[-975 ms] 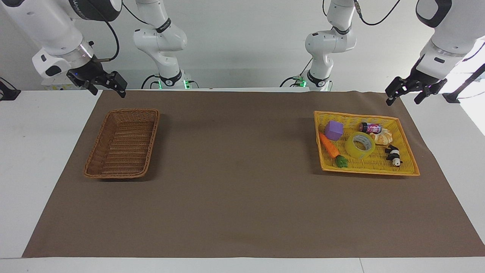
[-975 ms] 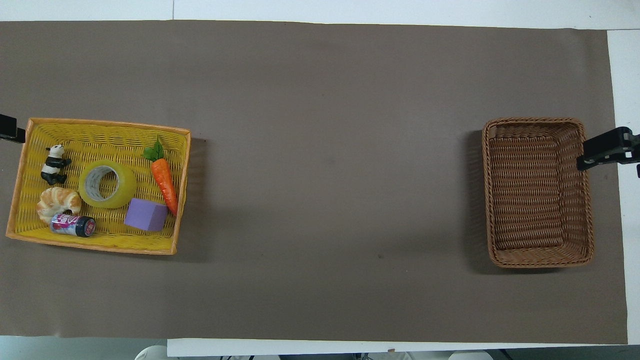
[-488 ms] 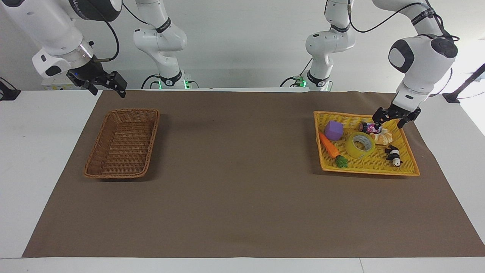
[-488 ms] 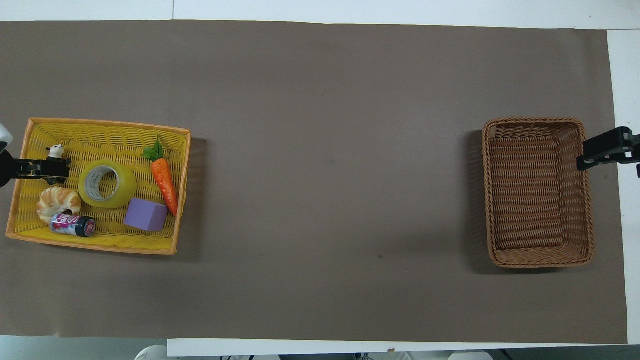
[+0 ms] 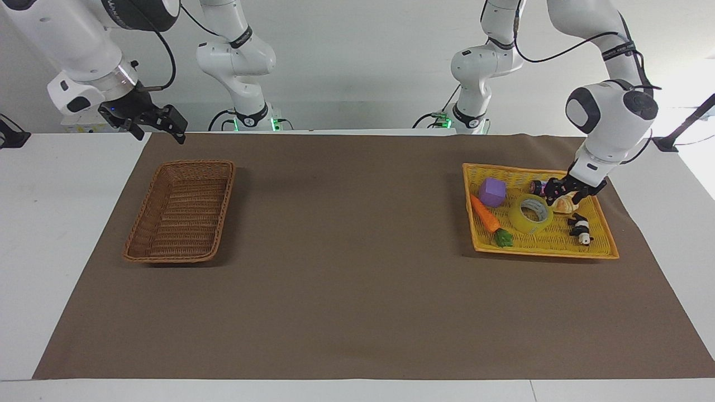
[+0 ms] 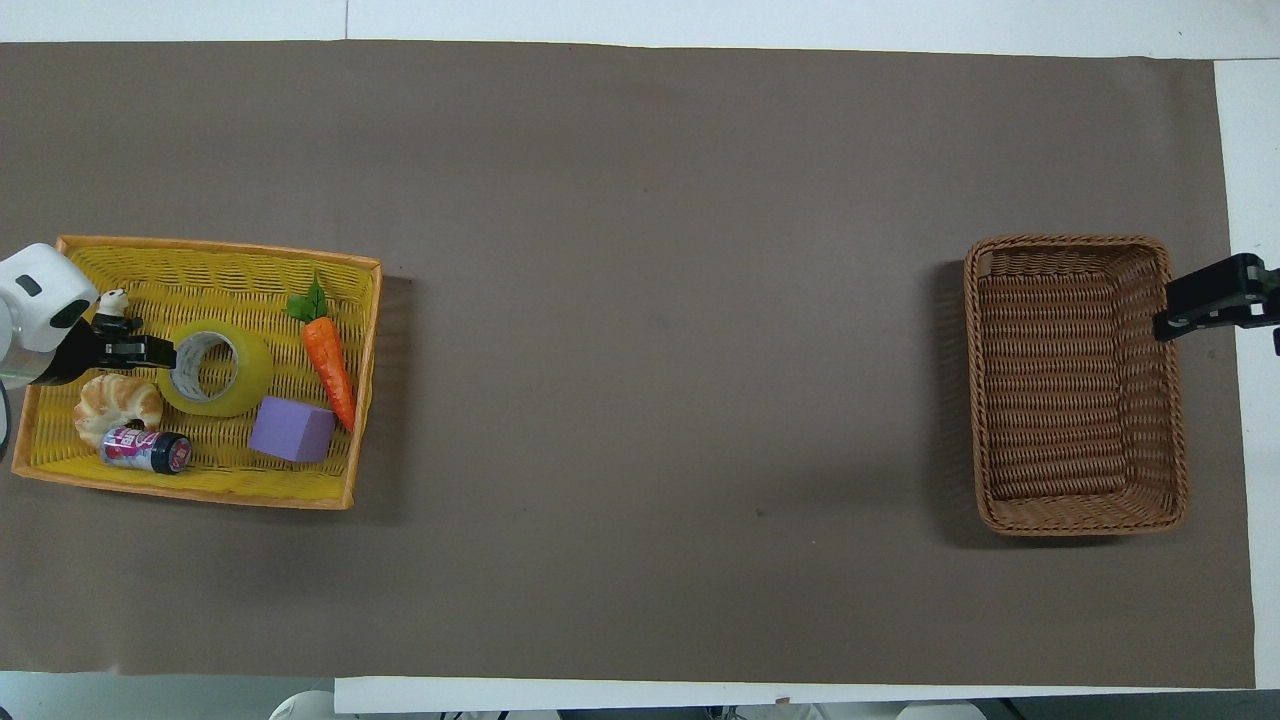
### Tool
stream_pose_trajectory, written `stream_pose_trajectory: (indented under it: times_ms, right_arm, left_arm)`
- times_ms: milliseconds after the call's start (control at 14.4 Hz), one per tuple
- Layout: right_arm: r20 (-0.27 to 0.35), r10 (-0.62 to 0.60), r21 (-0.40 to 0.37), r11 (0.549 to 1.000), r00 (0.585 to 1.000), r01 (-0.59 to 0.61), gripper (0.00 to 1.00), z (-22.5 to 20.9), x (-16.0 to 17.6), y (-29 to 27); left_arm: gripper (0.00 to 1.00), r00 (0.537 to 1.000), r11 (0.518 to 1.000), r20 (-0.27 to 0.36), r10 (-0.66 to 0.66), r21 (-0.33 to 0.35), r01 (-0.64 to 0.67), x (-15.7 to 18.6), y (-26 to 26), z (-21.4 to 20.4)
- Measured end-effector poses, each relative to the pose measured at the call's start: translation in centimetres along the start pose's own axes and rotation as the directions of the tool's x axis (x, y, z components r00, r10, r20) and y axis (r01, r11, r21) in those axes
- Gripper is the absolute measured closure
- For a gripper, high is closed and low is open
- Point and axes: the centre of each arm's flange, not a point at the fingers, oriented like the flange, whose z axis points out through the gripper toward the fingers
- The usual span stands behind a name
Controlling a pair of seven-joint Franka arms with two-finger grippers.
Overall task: Move tape to another basket
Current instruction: 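Lower the left gripper onto the yellow tape roll and grasp its rim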
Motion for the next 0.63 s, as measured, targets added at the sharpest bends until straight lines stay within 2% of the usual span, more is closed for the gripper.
stream_pose_trajectory:
  times_ms: [418, 557, 627]
  right_arm:
    - [0.000, 0.000, 0.000, 1.000, 1.000, 0.000, 0.00, 0.0, 0.0, 0.0]
    - [0.000, 0.000, 0.000, 1.000, 1.000, 0.000, 0.00, 0.0, 0.0, 0.0]
    - [0.000, 0.000, 0.000, 1.000, 1.000, 0.000, 0.00, 0.0, 0.0, 0.0]
  left_arm:
    - [0.33, 1.000, 1.000, 0.000, 0.002, -0.002, -0.002, -0.6, 0.3, 2.1]
    - [0.35, 1.000, 1.000, 0.008, 0.004, -0.004, -0.004, -0.8, 0.5, 2.5]
    - [0.41, 1.000, 1.000, 0.017, 0.008, -0.005, -0.007, -1.1, 0.7, 2.9]
